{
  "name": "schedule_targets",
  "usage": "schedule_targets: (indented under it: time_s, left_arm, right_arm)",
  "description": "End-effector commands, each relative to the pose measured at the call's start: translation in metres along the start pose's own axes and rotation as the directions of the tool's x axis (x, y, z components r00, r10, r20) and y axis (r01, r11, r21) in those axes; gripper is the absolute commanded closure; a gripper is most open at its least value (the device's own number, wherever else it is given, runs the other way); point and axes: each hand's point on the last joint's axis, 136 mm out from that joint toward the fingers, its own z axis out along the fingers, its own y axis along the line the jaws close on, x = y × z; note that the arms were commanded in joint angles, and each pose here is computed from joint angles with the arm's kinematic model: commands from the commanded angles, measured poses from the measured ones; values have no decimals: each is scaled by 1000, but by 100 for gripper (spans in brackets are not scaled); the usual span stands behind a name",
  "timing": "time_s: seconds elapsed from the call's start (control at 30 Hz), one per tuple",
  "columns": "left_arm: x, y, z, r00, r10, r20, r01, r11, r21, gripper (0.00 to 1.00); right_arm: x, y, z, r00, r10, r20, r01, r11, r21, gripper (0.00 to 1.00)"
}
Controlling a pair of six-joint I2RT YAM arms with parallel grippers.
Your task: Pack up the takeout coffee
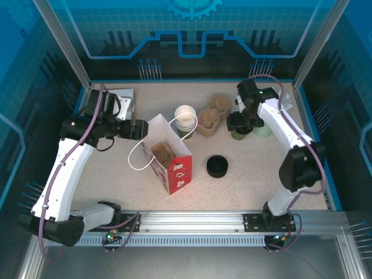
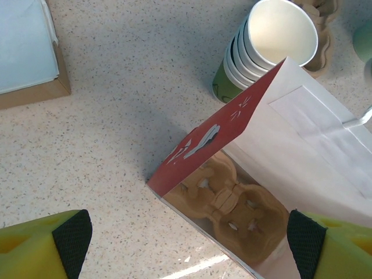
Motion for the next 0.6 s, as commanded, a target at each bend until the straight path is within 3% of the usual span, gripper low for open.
schedule_targets:
  time_s: [0.0,0.23,0.57]
  left_arm:
    - [-5,-9,-4,1000,-24,0,24,997,73,9]
    - [-6,-19,10,1000,16,-18,-13,989,151,11]
    - [0,-20,39,994,71,-82,-53,979,197,16]
  right_arm:
    - [34,18,-41,1000,-20,-15,19,999,-49,15]
    - [67,61,-111,997,-62,40,67,989,-130,17]
    - [71,134,-192,967,-142,211,194,948,-253,19]
